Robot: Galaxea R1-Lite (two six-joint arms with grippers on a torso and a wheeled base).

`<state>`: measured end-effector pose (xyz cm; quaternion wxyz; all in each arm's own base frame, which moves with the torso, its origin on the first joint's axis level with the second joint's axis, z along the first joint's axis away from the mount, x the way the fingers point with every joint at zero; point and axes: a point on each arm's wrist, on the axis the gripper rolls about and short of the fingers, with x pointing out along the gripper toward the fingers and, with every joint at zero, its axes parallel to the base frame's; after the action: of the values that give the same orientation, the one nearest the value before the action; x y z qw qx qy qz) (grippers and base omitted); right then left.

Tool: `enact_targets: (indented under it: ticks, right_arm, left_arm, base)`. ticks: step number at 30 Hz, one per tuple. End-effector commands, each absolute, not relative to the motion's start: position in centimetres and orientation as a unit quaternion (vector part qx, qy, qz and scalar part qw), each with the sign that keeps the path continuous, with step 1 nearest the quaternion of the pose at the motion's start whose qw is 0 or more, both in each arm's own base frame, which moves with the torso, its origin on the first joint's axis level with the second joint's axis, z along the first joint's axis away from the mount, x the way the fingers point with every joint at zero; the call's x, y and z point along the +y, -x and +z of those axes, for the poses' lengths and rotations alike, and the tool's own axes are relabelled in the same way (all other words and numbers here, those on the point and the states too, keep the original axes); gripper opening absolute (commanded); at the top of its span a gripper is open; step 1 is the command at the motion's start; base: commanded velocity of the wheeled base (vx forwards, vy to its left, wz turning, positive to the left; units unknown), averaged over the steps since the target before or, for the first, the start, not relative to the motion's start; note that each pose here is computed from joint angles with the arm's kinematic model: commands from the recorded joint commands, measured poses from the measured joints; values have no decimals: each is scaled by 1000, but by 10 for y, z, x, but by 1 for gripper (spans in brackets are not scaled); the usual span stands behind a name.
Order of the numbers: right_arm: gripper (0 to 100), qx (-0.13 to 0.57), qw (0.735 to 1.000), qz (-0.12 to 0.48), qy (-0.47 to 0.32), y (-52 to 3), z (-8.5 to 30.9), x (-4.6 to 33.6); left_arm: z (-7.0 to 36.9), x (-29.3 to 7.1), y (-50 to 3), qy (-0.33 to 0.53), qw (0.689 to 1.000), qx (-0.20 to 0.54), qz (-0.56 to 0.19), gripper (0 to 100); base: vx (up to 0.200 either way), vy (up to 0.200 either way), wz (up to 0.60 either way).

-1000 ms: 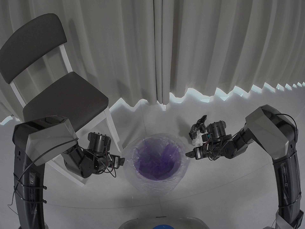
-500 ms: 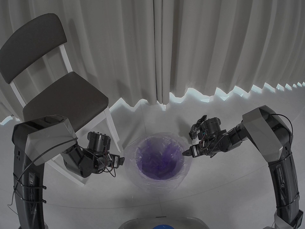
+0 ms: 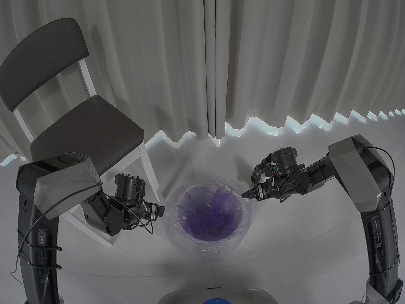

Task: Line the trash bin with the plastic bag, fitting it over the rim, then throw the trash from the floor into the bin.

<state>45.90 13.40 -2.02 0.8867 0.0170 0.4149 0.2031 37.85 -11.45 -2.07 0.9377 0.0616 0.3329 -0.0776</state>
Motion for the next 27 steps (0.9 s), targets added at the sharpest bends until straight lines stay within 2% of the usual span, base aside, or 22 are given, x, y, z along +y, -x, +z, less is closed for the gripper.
enact_targets:
  ticks: [1, 19, 24, 27]
  right_arm:
    - [100, 416, 887, 198, -15, -461, -23, 129]
    - [100, 444, 877, 181, -15, -505, -63, 125]
    - [100, 524, 834, 173, -12, -490, -113, 124]
    - [100, 558, 813, 167, -15, -482, -124, 125]
  left_arm:
    - [-22, -115, -377, -62, 937, 336, -77, 100]
    - [-20, -116, -377, -61, 941, 324, -76, 100]
    - [-20, -117, -377, -61, 941, 323, -78, 100]
    - [-20, -117, -377, -61, 941, 323, -78, 100]
  base:
    - [0, 0, 0]
    - [0, 0, 0]
    - [0, 0, 0]
    - [0, 0, 0]
